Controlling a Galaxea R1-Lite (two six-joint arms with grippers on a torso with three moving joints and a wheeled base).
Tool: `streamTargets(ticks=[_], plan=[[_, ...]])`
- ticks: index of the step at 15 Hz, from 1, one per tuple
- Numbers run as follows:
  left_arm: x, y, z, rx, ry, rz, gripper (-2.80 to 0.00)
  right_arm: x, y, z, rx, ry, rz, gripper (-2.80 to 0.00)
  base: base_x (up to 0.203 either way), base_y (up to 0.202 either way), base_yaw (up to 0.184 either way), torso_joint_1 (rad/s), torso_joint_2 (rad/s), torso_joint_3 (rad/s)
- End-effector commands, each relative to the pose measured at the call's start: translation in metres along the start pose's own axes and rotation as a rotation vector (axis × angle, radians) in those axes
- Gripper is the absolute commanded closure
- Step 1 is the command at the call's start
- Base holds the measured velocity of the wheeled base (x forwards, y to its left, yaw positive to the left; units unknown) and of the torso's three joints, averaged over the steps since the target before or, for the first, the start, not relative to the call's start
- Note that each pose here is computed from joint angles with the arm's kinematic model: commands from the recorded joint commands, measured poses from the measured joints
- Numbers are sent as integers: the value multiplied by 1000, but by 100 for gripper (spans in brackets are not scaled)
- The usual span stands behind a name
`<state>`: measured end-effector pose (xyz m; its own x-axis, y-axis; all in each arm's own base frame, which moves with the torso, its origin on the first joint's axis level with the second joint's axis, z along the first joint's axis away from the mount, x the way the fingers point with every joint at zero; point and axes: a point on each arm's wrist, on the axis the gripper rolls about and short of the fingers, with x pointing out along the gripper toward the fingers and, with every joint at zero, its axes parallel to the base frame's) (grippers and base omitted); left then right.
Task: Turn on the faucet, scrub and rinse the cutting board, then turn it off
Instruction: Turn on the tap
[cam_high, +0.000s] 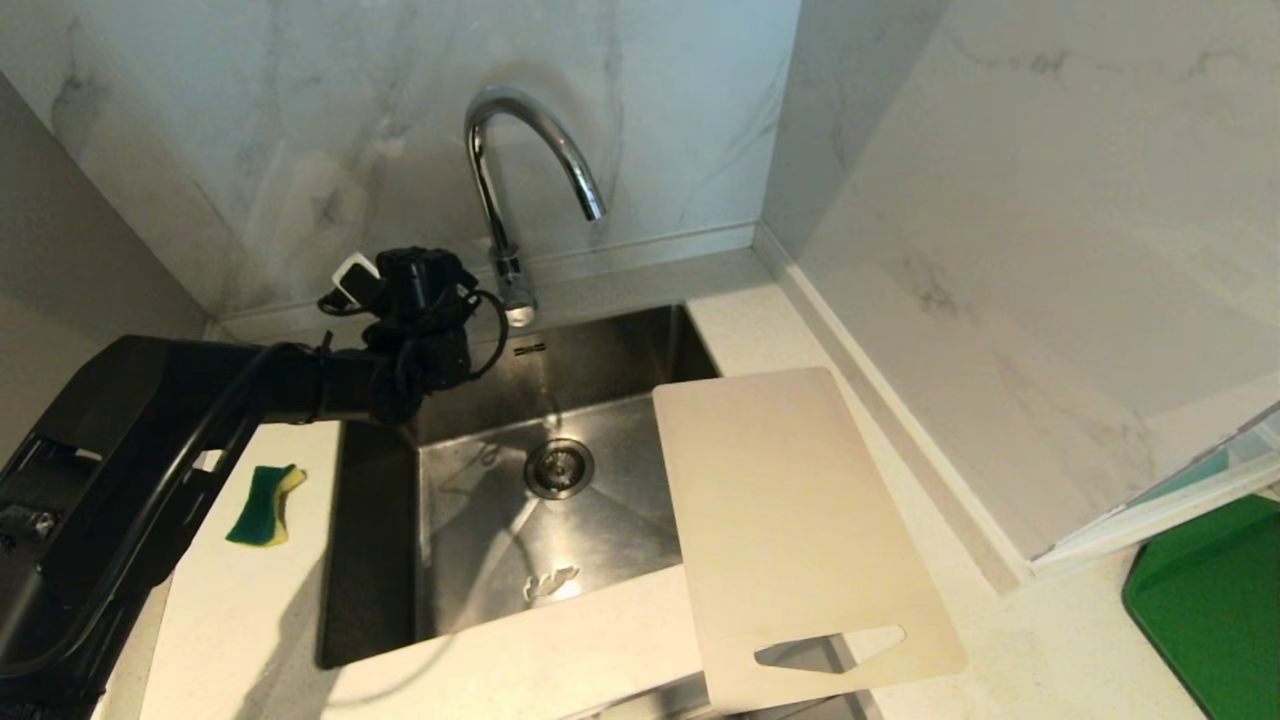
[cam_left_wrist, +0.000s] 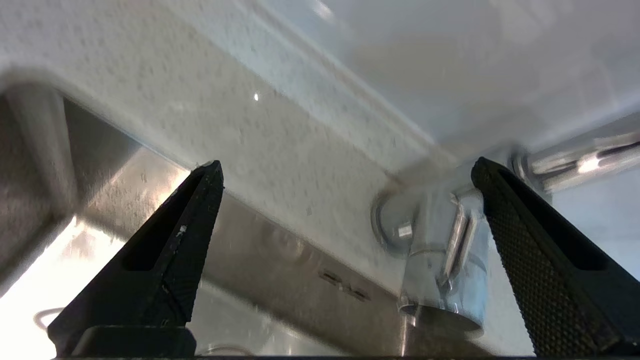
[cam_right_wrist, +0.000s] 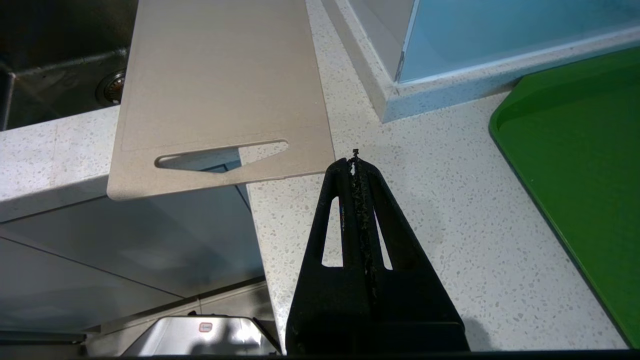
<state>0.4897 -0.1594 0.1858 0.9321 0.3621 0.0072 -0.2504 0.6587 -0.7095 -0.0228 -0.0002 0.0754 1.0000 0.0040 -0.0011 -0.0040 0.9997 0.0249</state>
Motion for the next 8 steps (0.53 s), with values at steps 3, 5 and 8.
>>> streamTargets(ticks=[3,5,8], plan=[[0,2,-4,2,2,8,-280,0,0,0,0,0,1,0,0,0,0,0,0,0],[1,4,-7,6,7,12,-280,0,0,0,0,0,1,0,0,0,0,0,0,0],[2,9,-13,32,43,44,-280,0,0,0,0,1,1,0,0,0,0,0,0,0]])
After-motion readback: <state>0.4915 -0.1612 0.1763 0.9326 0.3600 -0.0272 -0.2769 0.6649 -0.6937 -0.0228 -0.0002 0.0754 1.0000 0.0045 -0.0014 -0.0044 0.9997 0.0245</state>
